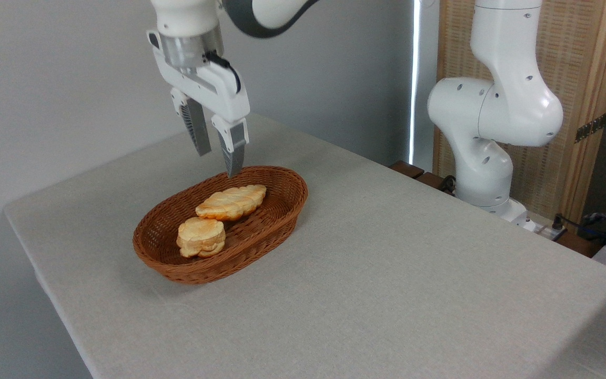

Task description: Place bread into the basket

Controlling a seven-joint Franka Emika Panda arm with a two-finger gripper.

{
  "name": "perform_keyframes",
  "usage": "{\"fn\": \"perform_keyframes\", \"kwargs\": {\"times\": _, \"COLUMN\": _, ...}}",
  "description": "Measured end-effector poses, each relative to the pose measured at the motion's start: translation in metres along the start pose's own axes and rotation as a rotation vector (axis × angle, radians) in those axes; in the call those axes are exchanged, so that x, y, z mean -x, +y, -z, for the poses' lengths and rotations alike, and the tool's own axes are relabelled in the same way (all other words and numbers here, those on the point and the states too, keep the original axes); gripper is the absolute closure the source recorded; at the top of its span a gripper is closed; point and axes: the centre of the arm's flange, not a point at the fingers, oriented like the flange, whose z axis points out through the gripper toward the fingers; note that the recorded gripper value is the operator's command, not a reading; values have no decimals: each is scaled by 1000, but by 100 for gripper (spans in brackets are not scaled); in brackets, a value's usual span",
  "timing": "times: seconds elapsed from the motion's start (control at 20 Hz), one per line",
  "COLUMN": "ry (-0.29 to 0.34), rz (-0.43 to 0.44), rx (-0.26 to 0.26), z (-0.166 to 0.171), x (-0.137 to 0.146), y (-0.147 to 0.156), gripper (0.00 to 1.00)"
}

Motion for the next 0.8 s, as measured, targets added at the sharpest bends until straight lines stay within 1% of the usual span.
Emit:
{"fn": "perform_keyframes", "kwargs": {"times": 0.1, "ry": -2, "rz": 28, "rx": -14, "z": 31, "x": 9, "y": -21, "gripper": 0}}
{"fn": "perform_keyframes", "kwargs": {"times": 0.2, "ry": -50, "rz": 32, "rx": -56, "z": 59, "x": 21, "y": -44, "gripper": 0}}
{"fn": "perform_keyframes", "kwargs": {"times": 0.3, "ry": -93, "rz": 25, "rx": -97, "z": 78, "x": 24, "y": -62, "gripper": 0}}
{"fn": "perform_keyframes", "kwargs": {"times": 0.4, "ry": -98, "rz": 30, "rx": -124, "z": 89, "x": 23, "y": -82, "gripper": 0}}
{"fn": "perform_keyframes", "kwargs": {"times": 0.5, "ry": -91, "rz": 4, "rx": -126, "z": 95, "x": 28, "y": -104, "gripper": 0}}
{"fn": "perform_keyframes", "kwargs": {"times": 0.6, "ry": -86, "rz": -27, "rx": -126, "z": 102, "x": 40, "y": -126, "gripper": 0}}
{"fn": "perform_keyframes", "kwargs": {"times": 0.7, "ry": -81, "rz": -35, "rx": -130, "z": 107, "x": 47, "y": -136, "gripper": 0}}
{"fn": "perform_keyframes", "kwargs": {"times": 0.8, "ry": -77, "rz": -39, "rx": -134, "z": 111, "x": 49, "y": -138, "gripper": 0}}
